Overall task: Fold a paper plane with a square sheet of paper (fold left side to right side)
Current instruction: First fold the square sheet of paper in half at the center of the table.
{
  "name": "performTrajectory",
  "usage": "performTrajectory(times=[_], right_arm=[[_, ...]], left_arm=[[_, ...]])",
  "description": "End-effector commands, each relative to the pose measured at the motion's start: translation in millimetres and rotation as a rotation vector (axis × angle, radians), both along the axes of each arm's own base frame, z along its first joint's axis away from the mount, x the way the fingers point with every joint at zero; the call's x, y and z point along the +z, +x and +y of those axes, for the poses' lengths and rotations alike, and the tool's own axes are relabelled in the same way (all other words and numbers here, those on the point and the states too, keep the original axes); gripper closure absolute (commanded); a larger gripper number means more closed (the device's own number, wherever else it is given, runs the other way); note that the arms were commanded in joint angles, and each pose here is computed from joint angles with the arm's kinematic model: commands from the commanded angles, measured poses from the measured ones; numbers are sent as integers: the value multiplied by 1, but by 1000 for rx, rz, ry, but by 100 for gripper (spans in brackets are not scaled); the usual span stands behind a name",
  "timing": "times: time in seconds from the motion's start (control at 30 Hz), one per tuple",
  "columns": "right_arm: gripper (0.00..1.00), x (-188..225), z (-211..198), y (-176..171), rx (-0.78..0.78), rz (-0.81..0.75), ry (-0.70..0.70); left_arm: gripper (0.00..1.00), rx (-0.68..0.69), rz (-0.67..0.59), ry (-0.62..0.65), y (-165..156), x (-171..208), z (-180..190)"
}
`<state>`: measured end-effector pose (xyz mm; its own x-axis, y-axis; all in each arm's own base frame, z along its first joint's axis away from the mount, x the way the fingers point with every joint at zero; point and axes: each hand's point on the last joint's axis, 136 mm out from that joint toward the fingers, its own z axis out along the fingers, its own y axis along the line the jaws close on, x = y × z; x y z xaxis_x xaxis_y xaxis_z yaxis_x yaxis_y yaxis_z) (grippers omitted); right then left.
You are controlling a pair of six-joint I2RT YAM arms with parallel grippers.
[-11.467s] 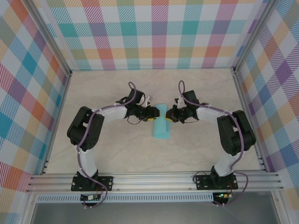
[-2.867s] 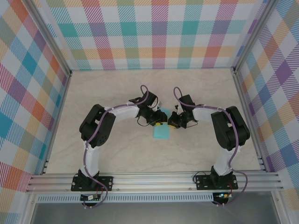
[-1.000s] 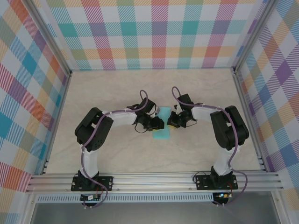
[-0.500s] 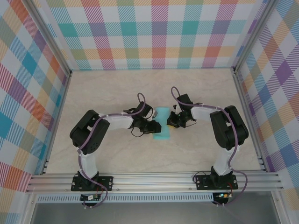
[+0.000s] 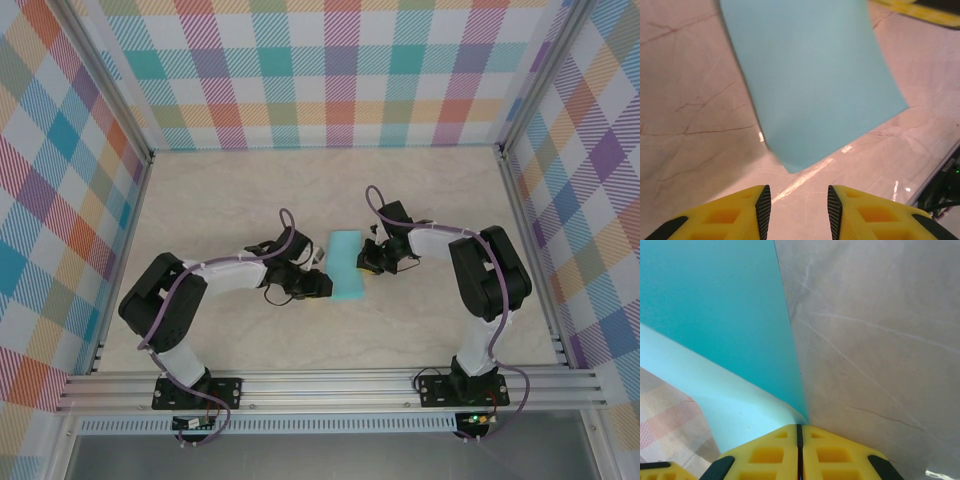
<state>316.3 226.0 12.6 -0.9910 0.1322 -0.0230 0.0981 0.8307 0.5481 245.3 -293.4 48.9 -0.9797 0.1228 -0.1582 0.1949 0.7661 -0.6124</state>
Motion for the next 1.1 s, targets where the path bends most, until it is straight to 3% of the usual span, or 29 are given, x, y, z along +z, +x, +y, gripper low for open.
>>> performTrajectory(times=[0.0, 0.13, 0.4, 0.73, 1.07], right_arm=[[91, -43, -28, -34, 7, 140, -175], [91, -42, -27, -34, 10, 139, -178], [91, -41, -26, -34, 11, 139, -180], [91, -42, -27, -36, 14, 143, -189], [91, -44, -27, -38, 16, 153, -195]], left_arm=[[62, 26, -57, -67, 19, 31, -9], [63, 9, -51, -126, 32, 34, -30], [65, -24, -4, -128, 34, 1, -48], [66, -42, 41, -100, 14, -30, -39], [66, -107, 4, -122, -9, -21, -29]])
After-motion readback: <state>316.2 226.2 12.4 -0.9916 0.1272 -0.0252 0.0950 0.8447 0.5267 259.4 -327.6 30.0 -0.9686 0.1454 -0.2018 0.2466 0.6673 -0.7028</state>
